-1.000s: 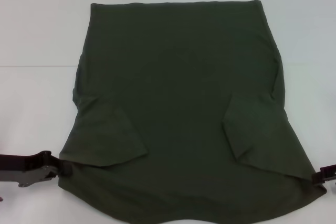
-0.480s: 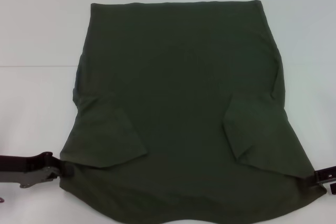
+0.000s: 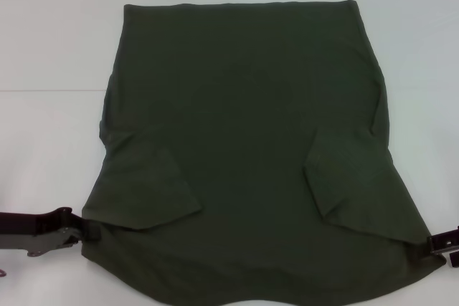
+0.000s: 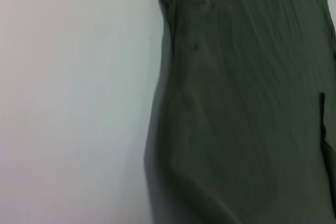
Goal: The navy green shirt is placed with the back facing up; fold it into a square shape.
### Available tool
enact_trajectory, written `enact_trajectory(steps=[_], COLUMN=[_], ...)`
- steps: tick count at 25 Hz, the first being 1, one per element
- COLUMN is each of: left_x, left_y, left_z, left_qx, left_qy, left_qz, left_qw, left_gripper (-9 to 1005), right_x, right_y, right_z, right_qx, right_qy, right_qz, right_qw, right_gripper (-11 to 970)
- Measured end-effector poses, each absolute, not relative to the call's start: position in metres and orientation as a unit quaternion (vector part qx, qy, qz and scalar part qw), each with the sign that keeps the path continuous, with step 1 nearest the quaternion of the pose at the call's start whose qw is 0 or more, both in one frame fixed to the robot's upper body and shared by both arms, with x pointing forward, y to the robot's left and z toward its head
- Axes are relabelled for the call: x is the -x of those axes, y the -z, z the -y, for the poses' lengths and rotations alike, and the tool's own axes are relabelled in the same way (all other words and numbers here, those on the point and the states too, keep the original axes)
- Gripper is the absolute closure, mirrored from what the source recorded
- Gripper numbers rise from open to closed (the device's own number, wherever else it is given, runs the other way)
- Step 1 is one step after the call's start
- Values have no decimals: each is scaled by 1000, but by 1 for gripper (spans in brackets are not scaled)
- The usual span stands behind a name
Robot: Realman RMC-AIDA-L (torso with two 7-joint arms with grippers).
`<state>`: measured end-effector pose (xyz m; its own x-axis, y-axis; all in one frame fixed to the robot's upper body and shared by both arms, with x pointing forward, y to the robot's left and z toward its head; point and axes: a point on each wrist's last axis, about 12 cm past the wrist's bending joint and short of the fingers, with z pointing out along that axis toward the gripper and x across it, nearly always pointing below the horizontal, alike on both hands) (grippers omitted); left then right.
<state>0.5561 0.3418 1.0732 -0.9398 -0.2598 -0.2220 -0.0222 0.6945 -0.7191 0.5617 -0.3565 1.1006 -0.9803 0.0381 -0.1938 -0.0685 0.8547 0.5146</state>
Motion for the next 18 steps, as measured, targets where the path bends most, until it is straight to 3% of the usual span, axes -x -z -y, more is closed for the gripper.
enact_trajectory(steps=[18], left_x=[-557], left_y=[-1073], left_z=[-341], left_qx=[79], left_qy=[384], left_qz=[-906], left_qw=[159], left_gripper=[964], right_x=[-564], right_y=[-1097], right_z=[355], right_qx=[15], right_qy=[-251], right_qz=[-962], right_qw=[103], right_gripper=[76])
